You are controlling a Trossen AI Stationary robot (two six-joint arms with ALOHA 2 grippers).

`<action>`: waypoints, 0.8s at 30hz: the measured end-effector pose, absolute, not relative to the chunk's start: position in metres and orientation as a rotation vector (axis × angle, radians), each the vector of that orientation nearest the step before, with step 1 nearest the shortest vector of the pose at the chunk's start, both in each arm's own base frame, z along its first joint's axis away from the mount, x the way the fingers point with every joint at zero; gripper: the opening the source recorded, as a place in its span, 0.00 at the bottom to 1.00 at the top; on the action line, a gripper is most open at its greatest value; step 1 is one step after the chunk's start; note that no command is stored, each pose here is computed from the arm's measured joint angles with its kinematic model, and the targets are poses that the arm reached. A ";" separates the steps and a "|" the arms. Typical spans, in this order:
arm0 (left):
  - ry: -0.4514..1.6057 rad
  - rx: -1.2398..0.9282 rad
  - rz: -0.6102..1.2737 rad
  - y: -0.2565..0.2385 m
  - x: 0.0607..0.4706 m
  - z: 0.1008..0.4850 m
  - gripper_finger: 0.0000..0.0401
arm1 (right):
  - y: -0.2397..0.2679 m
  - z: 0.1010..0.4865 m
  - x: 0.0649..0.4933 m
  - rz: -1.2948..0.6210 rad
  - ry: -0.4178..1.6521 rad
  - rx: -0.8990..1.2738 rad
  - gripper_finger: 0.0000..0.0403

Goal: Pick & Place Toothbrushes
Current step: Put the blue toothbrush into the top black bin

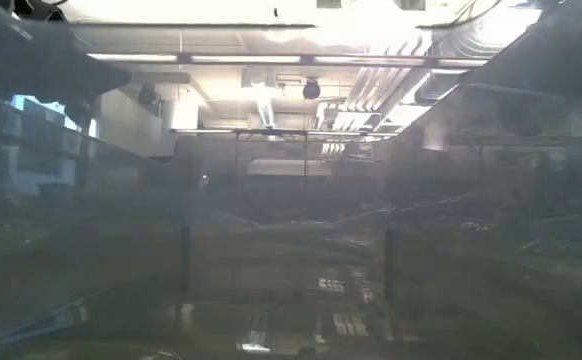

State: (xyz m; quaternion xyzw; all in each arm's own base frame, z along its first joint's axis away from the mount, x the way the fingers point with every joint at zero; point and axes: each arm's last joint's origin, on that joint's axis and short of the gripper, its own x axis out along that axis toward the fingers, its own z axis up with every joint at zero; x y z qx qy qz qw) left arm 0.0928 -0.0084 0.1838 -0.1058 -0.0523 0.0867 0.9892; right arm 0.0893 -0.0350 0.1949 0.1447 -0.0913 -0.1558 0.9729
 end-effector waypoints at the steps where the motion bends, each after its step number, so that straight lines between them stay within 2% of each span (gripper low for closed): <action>1: -0.106 -0.193 0.192 -0.008 0.093 0.184 0.00 | -0.035 0.197 0.090 -0.320 -0.180 0.283 0.01; 6: -0.105 -0.165 0.267 -0.006 0.092 0.184 0.00 | -0.038 0.209 0.093 -0.365 -0.131 0.290 0.01; 12: -0.109 -0.167 0.274 -0.006 0.092 0.185 0.00 | -0.042 0.226 0.103 -0.392 0.002 0.284 0.01; 24: -0.113 -0.172 0.276 -0.005 0.092 0.186 0.00 | -0.050 0.272 0.134 -0.373 0.116 0.201 0.01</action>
